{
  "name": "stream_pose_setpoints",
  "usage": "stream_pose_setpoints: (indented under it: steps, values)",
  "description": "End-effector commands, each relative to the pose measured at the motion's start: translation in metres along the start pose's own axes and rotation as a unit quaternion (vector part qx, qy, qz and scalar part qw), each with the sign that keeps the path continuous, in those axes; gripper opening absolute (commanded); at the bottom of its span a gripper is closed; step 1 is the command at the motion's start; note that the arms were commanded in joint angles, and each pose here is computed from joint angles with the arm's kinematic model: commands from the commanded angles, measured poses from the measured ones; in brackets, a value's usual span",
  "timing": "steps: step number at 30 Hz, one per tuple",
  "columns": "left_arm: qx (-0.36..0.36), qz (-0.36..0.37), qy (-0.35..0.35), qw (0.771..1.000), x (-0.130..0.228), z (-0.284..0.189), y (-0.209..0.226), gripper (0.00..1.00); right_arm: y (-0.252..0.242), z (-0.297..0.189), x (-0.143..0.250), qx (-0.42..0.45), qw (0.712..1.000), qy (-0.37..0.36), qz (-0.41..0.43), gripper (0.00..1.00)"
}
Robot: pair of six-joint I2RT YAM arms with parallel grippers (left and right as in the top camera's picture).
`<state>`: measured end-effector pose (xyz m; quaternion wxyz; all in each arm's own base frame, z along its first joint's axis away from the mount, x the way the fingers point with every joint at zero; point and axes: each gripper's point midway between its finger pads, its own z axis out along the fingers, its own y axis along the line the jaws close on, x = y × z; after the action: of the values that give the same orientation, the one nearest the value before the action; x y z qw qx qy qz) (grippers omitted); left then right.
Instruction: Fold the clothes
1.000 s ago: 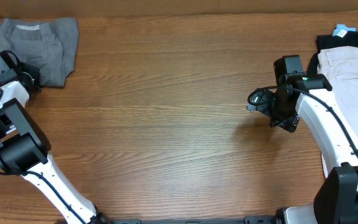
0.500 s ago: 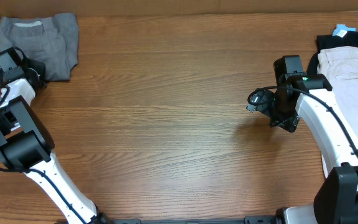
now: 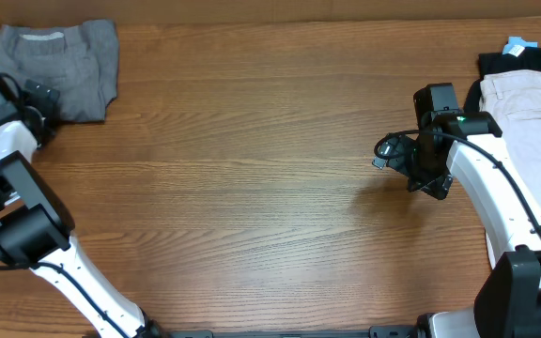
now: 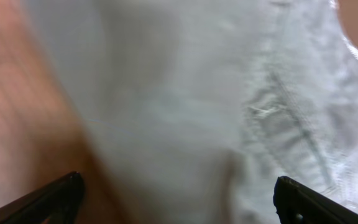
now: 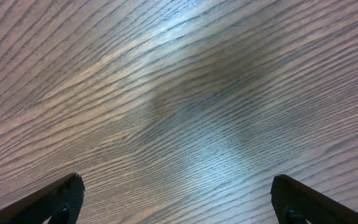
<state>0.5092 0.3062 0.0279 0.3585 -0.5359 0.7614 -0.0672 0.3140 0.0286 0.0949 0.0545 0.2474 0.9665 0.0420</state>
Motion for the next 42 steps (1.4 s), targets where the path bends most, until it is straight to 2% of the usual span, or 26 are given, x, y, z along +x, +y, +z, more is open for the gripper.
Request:
stream_pose_setpoints:
  steps: [1, 6, 8, 10, 11, 12, 13, 20, 31, 35, 38, 42]
  values:
    - [-0.023, 0.002, 0.003, 1.000, -0.009, -0.023, 0.011, 1.00, 0.004, -0.011, -0.009, -0.008, 1.000, -0.019, 0.000, 1.00]
    - [-0.007, 0.053, -0.014, 0.998, -0.030, -0.082, -0.019, 1.00, 0.004, -0.011, -0.009, -0.008, 1.000, -0.019, 0.000, 1.00]
    - [0.003, 0.071, -0.027, 0.997, -0.038, -0.099, -0.030, 0.92, 0.004, -0.011, -0.009, -0.008, 1.000, -0.019, 0.000, 1.00]
    - [0.013, 0.079, -0.038, 0.996, -0.043, -0.110, -0.040, 0.58, 0.004, -0.011, -0.009, -0.008, 1.000, -0.019, 0.000, 1.00]
    - [0.017, 0.080, -0.042, 0.996, -0.044, -0.113, -0.044, 0.33, 0.004, -0.011, -0.009, -0.008, 1.000, -0.019, 0.000, 1.00]
    - [0.021, 0.082, -0.045, 0.995, -0.045, -0.115, -0.047, 0.16, 0.004, -0.011, -0.009, -0.008, 1.000, -0.019, 0.000, 1.00]
    - [0.023, 0.083, -0.045, 0.995, -0.045, -0.115, -0.049, 0.04, 0.004, -0.011, -0.009, -0.008, 1.000, -0.019, 0.000, 1.00]
    - [0.011, 0.093, -0.010, 0.996, -0.015, -0.085, -0.045, 0.04, 0.004, -0.011, -0.009, -0.008, 1.000, -0.019, 0.000, 1.00]
    - [-0.024, 0.109, 0.074, 0.991, 0.061, -0.009, -0.017, 0.04, 0.004, -0.011, -0.009, -0.008, 1.000, -0.019, 0.000, 1.00]
    - [-0.002, 0.126, 0.112, 0.986, 0.090, 0.002, -0.023, 0.04, 0.004, -0.011, -0.009, -0.008, 1.000, -0.019, 0.000, 1.00]
    - [0.005, 0.128, 0.116, 0.985, 0.091, -0.003, -0.030, 0.04, 0.004, -0.011, -0.009, -0.008, 1.000, -0.019, 0.000, 1.00]
    - [0.023, 0.130, 0.089, 0.987, 0.070, -0.026, -0.050, 0.04, 0.004, -0.011, -0.009, -0.008, 1.000, -0.019, 0.000, 1.00]
